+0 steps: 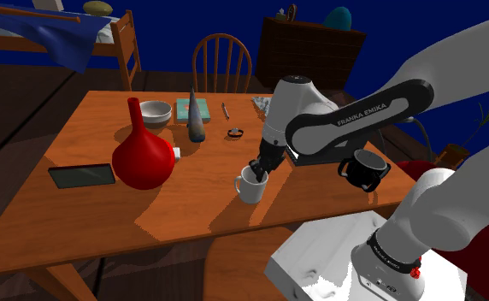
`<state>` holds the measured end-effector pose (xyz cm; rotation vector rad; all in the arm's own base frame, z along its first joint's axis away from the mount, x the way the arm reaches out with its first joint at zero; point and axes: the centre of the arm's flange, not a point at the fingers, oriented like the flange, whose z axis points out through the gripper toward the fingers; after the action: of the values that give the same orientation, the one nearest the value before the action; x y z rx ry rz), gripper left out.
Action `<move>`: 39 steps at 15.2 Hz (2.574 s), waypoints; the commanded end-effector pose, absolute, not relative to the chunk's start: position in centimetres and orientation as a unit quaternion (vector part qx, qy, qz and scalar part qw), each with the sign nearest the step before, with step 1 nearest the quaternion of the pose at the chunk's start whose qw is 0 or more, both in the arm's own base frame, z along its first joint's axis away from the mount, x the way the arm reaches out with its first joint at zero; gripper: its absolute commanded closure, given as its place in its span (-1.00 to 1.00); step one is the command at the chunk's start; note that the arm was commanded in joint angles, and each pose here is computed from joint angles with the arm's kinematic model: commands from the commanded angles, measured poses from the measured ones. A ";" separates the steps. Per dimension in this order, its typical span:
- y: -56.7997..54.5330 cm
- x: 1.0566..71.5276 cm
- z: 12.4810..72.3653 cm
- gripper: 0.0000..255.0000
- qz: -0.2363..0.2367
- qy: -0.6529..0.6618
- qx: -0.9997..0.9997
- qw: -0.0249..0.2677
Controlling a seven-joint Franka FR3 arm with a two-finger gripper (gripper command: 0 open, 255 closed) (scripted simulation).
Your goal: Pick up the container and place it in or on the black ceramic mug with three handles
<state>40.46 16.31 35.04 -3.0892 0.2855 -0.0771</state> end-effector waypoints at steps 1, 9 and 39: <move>16.3 40.5 35.0 1.00 -0.025 0.092 -0.995 0.019; 16.3 40.5 36.1 1.00 -0.025 0.092 -0.995 0.019; 16.3 40.5 51.9 1.00 -0.025 0.092 -0.995 0.019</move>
<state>40.39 16.27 51.39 -3.0889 0.2856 -0.0773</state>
